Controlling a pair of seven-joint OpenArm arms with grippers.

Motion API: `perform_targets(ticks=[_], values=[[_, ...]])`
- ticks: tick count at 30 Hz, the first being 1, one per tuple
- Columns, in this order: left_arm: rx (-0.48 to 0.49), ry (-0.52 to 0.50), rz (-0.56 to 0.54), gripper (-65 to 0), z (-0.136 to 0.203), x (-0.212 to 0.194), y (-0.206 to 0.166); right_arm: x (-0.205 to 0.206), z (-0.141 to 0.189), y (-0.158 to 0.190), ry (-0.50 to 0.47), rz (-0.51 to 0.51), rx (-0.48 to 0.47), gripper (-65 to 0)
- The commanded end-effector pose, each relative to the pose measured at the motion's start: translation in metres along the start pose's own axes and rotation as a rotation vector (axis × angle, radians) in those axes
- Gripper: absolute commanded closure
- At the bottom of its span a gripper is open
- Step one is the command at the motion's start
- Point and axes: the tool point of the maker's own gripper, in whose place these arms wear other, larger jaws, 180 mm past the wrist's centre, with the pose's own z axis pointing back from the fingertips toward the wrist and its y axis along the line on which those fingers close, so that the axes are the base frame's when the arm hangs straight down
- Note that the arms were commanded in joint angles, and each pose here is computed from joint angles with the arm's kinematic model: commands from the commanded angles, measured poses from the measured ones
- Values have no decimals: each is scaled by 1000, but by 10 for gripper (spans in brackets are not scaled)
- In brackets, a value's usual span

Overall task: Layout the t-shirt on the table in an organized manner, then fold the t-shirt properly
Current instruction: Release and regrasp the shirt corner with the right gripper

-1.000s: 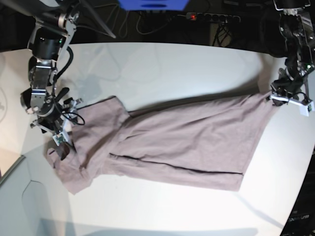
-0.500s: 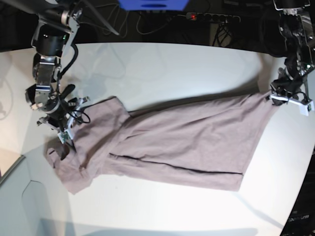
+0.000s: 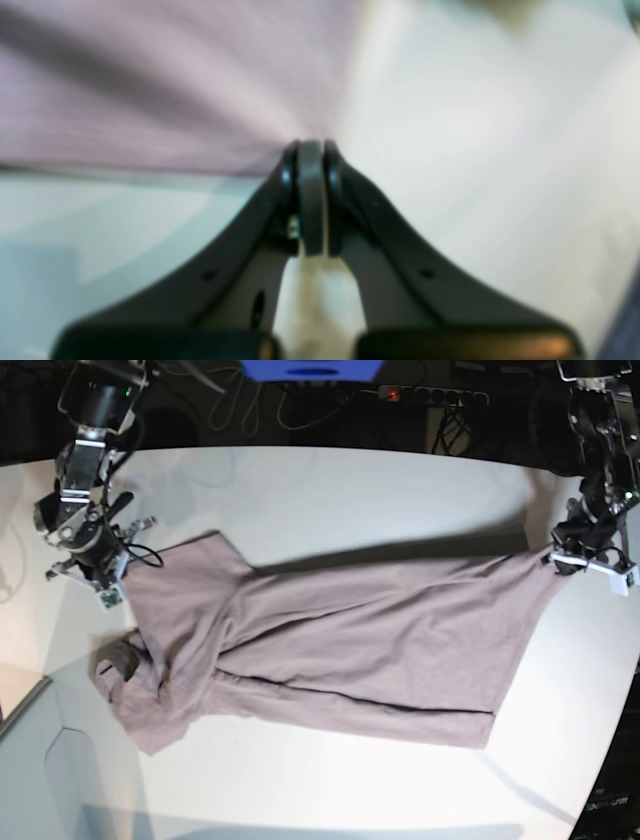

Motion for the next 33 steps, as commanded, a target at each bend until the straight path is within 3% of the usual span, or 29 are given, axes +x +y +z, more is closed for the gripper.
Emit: perform_targets(ticks=[1,6,15,27,33], values=[[-7,-52,-15,-1,3,18,-2,37,10,-16,-123,-9,-52,0],[-8,-51,-13,-1,4,17,-2,36,42,-30,-146,-44,-153,0],[-7,-41,-10,-1,3,14,-1,29,42,-33,-82,-43,-160,-6],[-8,-45,-8,-1,2,15,-2,53,39,-62,-23,-85,-211,-298],[-9,-47,-8,-1,2,16,-2,48,20,-57,60,-131,-159,-377]])
